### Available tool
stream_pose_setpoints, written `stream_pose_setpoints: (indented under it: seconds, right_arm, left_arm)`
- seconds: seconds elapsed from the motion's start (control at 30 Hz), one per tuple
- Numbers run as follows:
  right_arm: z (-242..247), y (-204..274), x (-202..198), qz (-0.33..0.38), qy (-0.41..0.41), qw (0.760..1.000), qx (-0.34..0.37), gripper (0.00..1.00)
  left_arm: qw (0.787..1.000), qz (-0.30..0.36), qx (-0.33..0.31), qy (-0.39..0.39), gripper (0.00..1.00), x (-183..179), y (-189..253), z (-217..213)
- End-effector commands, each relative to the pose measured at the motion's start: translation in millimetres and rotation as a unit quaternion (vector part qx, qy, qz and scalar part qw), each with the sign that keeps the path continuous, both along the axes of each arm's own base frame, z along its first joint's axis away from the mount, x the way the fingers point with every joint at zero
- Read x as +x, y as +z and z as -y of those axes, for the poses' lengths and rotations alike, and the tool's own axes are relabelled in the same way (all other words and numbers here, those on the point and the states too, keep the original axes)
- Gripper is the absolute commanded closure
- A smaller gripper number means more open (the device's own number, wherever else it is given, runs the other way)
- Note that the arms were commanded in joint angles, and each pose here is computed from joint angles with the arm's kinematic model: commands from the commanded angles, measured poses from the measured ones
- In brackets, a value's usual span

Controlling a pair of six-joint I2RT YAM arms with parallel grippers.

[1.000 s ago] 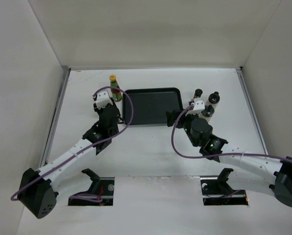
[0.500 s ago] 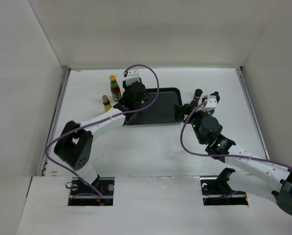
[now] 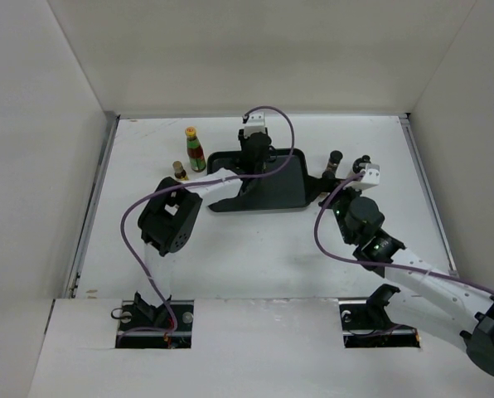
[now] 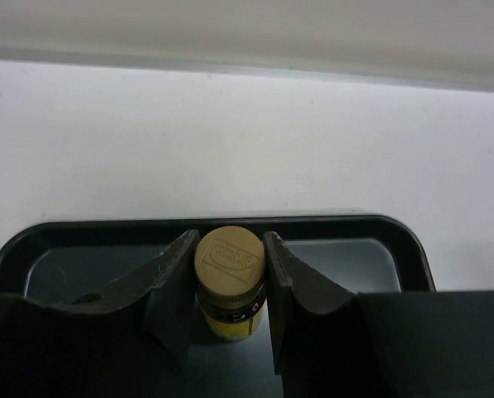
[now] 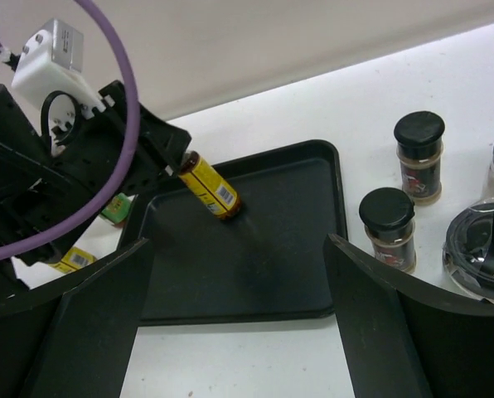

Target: Organize the condiment bottles

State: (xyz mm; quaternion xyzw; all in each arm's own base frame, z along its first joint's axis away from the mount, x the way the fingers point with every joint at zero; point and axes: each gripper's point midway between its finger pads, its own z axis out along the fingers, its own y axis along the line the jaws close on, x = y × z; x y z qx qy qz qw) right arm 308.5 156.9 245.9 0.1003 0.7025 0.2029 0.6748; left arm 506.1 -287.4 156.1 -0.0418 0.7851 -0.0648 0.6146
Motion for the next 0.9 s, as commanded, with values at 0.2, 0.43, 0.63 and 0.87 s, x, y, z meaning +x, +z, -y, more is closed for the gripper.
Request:
stream_pose_setpoints:
  seconds: [0.2, 0.43, 0.63, 0.87]
  right_arm:
    - [-4, 3, 1, 0.005, 0.007, 1.000, 0.013, 0.10]
    - [-2, 5, 0, 0.007, 0.007, 1.000, 0.015, 0.09]
    - [-2, 5, 0, 0.007, 0.007, 1.000, 0.015, 0.08]
    - [-16, -5, 6, -0.010, 0.026, 1.000, 0.001, 0.04]
  left_arm:
    - [0.997, 0.072, -0.027, -0.017, 0.40, 8, 45, 20]
    - [0.993, 0.107, -0.046, -0.007, 0.20, -16, 109, -8]
    - [0.996, 0.079, -0.023, 0.040, 0.21, -21, 129, -77]
    - [0.992, 0.049, -0.016, 0.117, 0.27, -14, 121, -161]
